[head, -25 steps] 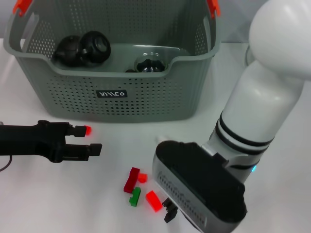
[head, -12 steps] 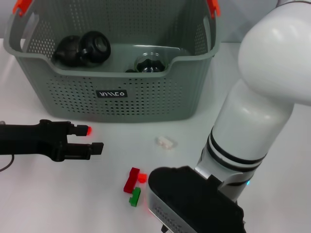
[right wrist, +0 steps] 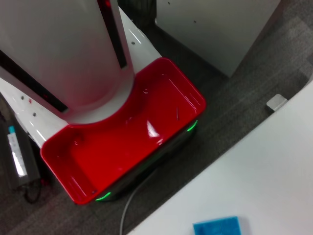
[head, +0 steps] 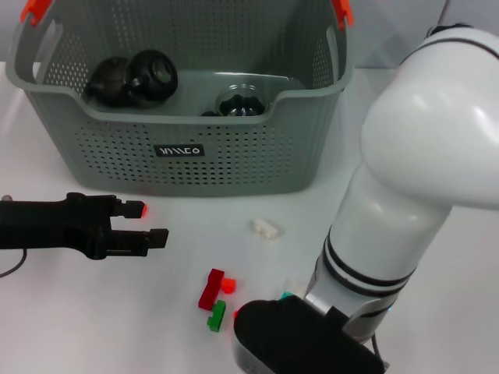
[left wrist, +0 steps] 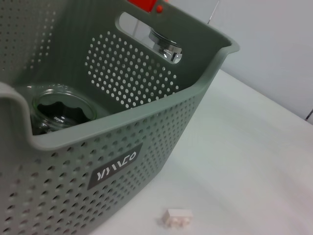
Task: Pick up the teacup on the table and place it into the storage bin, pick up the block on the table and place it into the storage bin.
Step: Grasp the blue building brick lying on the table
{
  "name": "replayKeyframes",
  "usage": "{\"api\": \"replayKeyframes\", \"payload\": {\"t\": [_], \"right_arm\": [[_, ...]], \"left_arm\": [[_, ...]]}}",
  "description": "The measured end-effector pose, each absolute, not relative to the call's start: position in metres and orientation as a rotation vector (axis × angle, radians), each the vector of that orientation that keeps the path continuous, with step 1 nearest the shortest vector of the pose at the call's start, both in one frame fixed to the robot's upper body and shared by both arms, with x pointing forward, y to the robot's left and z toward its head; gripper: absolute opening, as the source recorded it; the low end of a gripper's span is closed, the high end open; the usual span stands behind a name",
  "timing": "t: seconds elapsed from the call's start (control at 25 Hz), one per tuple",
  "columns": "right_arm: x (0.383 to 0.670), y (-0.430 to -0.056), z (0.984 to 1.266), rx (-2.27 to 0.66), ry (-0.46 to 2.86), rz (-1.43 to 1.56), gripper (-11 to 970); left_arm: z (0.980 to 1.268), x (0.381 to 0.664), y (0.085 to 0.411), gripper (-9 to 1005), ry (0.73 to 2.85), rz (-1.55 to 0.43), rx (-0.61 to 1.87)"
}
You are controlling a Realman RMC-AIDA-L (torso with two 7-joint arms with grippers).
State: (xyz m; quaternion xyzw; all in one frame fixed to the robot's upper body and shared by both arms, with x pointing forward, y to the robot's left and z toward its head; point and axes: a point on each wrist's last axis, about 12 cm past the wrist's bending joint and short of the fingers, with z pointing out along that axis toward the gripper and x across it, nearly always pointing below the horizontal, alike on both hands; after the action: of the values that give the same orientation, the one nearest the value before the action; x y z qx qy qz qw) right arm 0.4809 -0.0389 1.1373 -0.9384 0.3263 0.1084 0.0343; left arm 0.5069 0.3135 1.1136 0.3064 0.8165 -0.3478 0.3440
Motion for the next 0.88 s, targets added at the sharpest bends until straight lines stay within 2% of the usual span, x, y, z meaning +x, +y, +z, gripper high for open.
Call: {"api": "replayKeyframes", "payload": {"t": [0.88], "right_arm": [[0.475, -0.038, 1.121, -2.895, 0.966, 0.279, 927]], "left_arm": [[1.111, 0.509, 0.313, 785, 2.118, -0.913, 0.798]]}}
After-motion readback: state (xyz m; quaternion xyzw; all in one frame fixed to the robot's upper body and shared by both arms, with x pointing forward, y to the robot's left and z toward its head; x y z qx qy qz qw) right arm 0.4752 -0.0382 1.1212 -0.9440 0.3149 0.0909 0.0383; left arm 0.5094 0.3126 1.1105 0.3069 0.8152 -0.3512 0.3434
